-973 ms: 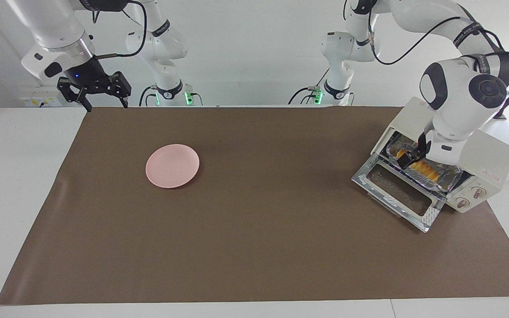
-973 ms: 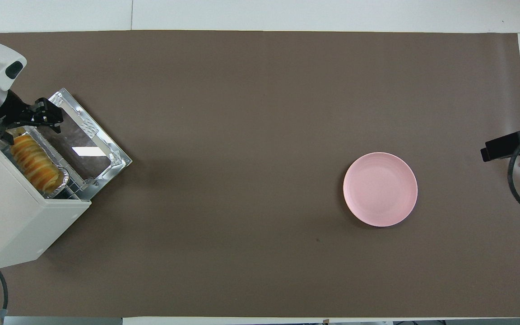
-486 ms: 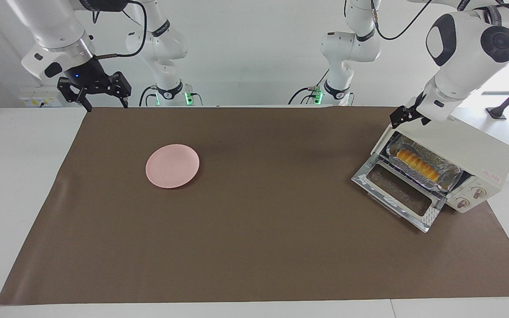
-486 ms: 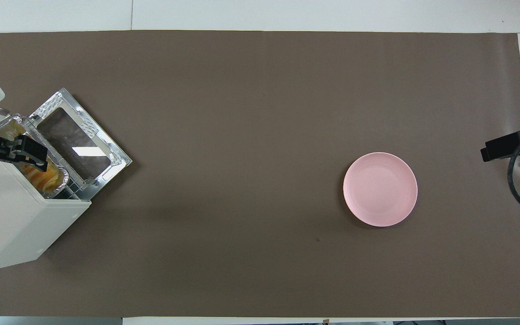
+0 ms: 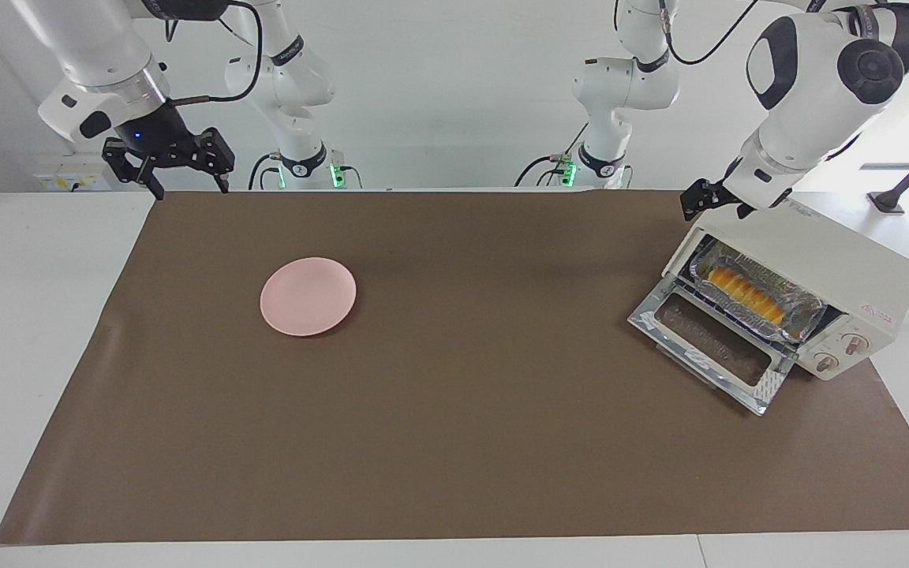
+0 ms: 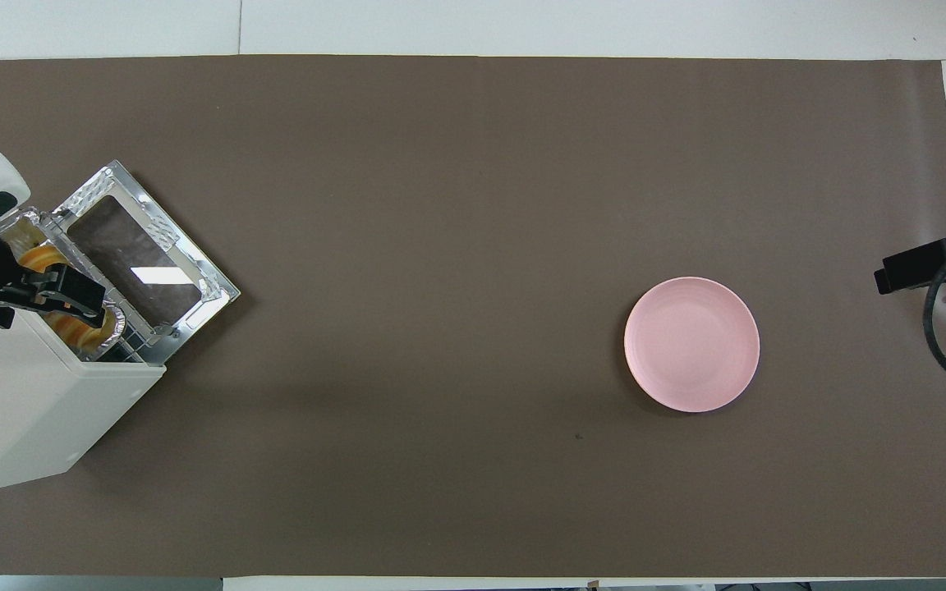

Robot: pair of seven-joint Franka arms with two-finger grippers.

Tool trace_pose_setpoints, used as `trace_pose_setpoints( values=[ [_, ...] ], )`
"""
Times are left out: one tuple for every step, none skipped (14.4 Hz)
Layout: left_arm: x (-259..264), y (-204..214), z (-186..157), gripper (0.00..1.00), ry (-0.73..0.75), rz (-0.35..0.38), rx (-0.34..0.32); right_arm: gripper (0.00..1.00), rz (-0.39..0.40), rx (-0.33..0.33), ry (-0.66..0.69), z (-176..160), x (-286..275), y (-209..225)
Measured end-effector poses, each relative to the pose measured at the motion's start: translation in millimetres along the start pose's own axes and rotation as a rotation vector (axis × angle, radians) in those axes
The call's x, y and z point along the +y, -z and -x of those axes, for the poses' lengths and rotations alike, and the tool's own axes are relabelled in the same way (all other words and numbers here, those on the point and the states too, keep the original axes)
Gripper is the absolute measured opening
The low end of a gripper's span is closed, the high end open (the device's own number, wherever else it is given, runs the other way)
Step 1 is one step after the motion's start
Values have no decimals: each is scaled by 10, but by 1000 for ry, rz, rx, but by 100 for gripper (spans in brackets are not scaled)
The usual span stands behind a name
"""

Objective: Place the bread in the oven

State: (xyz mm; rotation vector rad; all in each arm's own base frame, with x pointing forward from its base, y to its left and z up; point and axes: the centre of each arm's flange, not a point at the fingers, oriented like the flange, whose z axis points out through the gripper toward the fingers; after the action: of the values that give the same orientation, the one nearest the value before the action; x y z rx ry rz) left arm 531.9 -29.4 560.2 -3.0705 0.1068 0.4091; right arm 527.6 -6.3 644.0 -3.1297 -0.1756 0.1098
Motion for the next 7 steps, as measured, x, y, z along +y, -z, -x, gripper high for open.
trace_pose_setpoints(
  values=[
    [-23, -1, 0, 100, -22, 3, 1, 100, 0, 0, 0, 0, 0, 0],
    [-26, 2, 0, 100, -47, 4, 1, 100, 0, 0, 0, 0, 0, 0],
    [-17, 19, 0, 100, -64, 3, 5, 100, 0, 0, 0, 0, 0, 0],
    [5, 55, 2, 100, -78, 2, 13, 100, 0, 0, 0, 0, 0, 0],
    [45, 103, 3, 100, -89, 0, 23, 100, 0, 0, 0, 0, 0, 0],
    [89, 164, 7, 100, -97, -2, 35, 100, 0, 0, 0, 0, 0, 0],
    [120, 222, 13, 100, -103, -4, 47, 100, 0, 0, 0, 0, 0, 0]
  ],
)
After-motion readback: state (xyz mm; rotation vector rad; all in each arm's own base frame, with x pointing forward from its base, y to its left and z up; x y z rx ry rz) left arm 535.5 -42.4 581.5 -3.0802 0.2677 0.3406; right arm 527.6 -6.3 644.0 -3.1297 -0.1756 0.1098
